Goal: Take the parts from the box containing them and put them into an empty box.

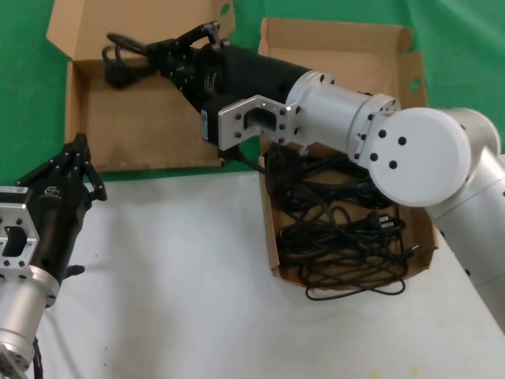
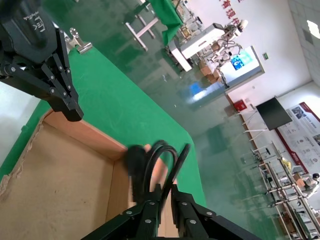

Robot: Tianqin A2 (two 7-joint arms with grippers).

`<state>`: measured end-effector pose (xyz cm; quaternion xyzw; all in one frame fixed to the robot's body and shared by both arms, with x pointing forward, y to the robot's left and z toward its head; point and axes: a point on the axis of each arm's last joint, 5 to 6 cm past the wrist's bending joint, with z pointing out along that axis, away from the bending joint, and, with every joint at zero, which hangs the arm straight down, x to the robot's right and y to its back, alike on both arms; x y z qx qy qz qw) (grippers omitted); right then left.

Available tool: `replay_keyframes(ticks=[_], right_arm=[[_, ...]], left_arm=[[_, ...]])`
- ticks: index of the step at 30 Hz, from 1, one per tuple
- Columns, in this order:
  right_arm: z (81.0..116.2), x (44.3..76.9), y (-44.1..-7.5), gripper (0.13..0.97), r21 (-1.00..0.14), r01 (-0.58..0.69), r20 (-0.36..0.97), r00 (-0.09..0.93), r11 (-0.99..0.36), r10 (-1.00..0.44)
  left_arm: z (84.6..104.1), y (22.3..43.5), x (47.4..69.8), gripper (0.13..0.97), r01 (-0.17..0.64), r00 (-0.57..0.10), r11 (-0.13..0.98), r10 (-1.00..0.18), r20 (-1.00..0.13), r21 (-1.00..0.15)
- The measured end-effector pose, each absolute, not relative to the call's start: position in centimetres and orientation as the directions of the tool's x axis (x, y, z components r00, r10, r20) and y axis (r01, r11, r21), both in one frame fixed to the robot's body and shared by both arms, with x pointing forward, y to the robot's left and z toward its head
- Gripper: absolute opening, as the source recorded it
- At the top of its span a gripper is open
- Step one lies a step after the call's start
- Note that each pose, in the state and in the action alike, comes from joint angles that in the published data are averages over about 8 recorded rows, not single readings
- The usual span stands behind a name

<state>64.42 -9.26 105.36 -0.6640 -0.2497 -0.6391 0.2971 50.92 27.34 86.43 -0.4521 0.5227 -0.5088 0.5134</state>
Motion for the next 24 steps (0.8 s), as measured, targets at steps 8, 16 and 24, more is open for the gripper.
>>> replay_keyframes(ticks=[8, 16, 24], right_arm=[[104.4, 64.7, -9.4, 0.213, -0.086, 0.706, 0.996, 0.049, -0.703, -0.072], [105.0, 64.7, -10.5, 0.306, -0.124, 0.695, 0.988, 0.024, -0.708, -0.150], [105.5, 64.0, -13.4, 0.449, -0.269, 0.645, 0.946, 0.036, -0.716, -0.323]], left_arm=[[86.4, 27.3, 50.9, 0.145, 0.050, -0.064, 0.074, -0.995, -0.077, -0.996], [86.4, 27.3, 50.9, 0.145, 0.050, -0.064, 0.074, -0.995, -0.077, -0.996], [86.4, 27.3, 50.9, 0.145, 0.050, -0.064, 0.074, -0.995, -0.077, -0.996]])
